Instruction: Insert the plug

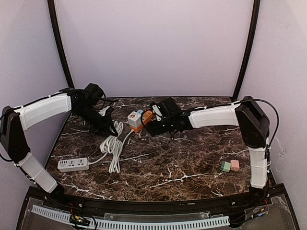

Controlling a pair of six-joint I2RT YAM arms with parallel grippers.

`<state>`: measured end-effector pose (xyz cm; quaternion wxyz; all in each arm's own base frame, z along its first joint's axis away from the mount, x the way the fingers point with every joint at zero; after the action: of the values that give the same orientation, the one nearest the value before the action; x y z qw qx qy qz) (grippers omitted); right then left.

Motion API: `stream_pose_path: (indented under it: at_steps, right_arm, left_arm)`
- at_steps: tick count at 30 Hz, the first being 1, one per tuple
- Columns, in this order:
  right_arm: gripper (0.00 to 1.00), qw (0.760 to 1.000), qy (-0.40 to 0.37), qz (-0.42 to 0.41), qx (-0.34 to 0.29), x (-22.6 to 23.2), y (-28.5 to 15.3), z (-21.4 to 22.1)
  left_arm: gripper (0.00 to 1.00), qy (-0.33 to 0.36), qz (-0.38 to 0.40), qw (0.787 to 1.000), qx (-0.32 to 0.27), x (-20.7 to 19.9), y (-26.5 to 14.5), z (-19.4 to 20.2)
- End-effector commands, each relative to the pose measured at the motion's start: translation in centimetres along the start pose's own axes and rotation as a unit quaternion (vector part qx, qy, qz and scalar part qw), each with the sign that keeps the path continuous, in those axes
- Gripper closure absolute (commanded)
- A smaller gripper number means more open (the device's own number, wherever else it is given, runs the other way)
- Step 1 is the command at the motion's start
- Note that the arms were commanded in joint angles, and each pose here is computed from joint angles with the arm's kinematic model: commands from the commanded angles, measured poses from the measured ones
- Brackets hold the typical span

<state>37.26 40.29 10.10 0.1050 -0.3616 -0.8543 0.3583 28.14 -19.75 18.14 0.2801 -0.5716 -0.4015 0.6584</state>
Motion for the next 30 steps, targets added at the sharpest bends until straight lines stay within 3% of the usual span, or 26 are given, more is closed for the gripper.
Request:
stream_pose_path:
  at_steps: [1, 14, 21, 30]
  right_arm:
    - [0.16, 0.999, 0.013, 0.037, -0.012, -1.8, -3.6, -0.3]
    - [0.09, 0.989, 0.039, 0.145, 0.019, -6.6, -13.8, 2.8]
    - [0.02, 0.983, 0.04, 0.175, 0.033, -9.4, -19.6, 4.2]
    - [0.02, 0.967, 0.055, 0.247, 0.005, -12.8, -28.2, 5.6]
  left_arm:
    - [0.86, 0.027, 0.045, 0.999, 0.007, -2.4, -0.6, 2.0]
    - [0.86, 0.068, 0.067, 0.995, 0.029, -7.6, 2.2, 6.1]
    - [0.87, 0.084, 0.071, 0.994, 0.027, -13.0, 5.7, 7.6]
    - [0.88, 0.094, 0.084, 0.99, 0.062, -21.7, 14.3, 9.3]
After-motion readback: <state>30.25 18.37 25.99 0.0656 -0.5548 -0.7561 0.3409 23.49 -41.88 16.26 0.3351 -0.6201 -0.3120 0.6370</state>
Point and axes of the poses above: each gripper's point midway between its finger pads, its own y axis out along the fingers, its own x axis along the line the jaws close on, z = x × y, the point moved 3 cm from there along -y, back along the fingers, and after that the axes turned 15 degrees about -y, right-handed, at the moved point
